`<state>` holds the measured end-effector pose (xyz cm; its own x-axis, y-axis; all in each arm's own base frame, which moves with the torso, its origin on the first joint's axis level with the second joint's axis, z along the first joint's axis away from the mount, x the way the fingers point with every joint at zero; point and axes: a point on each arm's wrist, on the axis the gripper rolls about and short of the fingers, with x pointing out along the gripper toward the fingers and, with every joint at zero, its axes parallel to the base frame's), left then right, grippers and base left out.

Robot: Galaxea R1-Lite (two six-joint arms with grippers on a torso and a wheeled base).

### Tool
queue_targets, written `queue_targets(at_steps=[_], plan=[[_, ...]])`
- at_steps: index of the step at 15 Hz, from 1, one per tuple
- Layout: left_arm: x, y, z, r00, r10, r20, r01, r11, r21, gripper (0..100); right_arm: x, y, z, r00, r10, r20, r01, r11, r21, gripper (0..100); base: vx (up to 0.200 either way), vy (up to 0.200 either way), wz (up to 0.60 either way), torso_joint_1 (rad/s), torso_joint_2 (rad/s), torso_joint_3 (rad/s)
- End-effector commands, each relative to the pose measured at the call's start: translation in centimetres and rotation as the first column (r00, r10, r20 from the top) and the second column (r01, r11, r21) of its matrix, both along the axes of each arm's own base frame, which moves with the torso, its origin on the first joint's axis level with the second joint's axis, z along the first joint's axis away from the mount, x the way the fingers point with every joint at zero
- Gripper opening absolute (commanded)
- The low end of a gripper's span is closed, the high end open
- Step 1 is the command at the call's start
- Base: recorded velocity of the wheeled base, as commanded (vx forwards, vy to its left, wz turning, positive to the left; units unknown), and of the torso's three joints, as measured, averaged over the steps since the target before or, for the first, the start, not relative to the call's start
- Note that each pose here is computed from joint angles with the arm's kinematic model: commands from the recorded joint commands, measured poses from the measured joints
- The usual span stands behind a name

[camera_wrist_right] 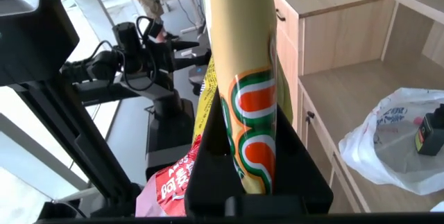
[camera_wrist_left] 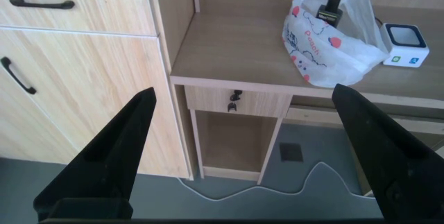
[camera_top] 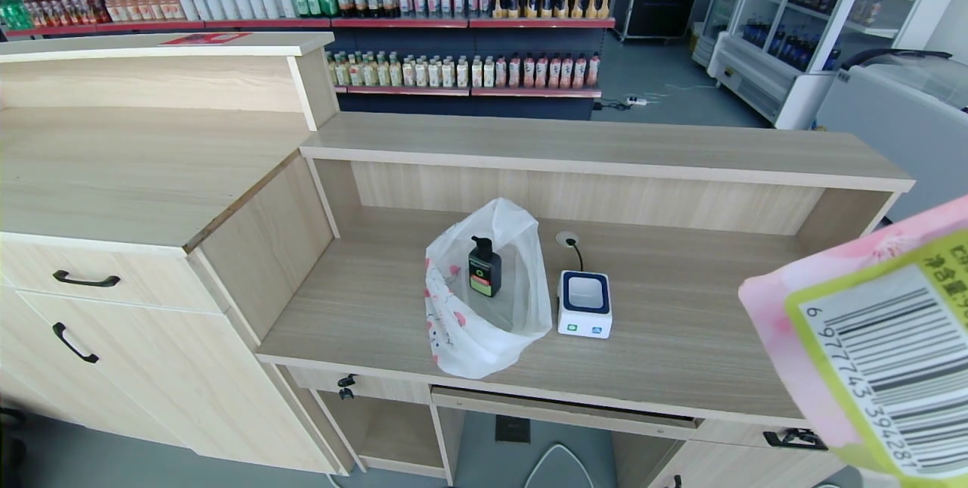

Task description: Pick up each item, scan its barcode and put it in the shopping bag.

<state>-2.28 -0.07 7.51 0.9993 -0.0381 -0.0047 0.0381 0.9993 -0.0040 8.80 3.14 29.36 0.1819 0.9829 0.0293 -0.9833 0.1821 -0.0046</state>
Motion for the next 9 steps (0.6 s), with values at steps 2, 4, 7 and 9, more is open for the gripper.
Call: queue_targets(at_steps=[2,4,7,9], plan=[[0.01,0.0,0.0,1.0,0.0,-0.001,0.0,1.0,-0.001,100,-0.14,-0.02,0.03,1.0,0.0,0.006,0.0,1.0,0.0,0,0.0,0.0,0.0,0.0,0.0,0.0],[0.01,0.0,0.01,1.0,0.0,0.0,0.0,1.0,-0.001,100,-0.14,-0.01,-0.02,1.0,0.0,0.005,0.0,1.0,0.0,0,0.0,0.0,0.0,0.0,0.0,0.0],[0.01,0.0,0.0,1.0,0.001,-0.001,-0.001,1.0,-0.001,100,-0.07,-0.1,-0.02,1.0,-0.01,-0.006,0.01,1.0,-0.001,0,0.0,0.0,0.0,0.0,0.0,0.0],[0.01,0.0,0.0,1.0,0.0,-0.001,0.0,1.0,-0.001,100,-0.12,-0.75,-0.18,0.997,-0.083,-0.005,0.083,0.997,-0.007,0,0.0,0.0,0.0,0.0,0.0,0.0]])
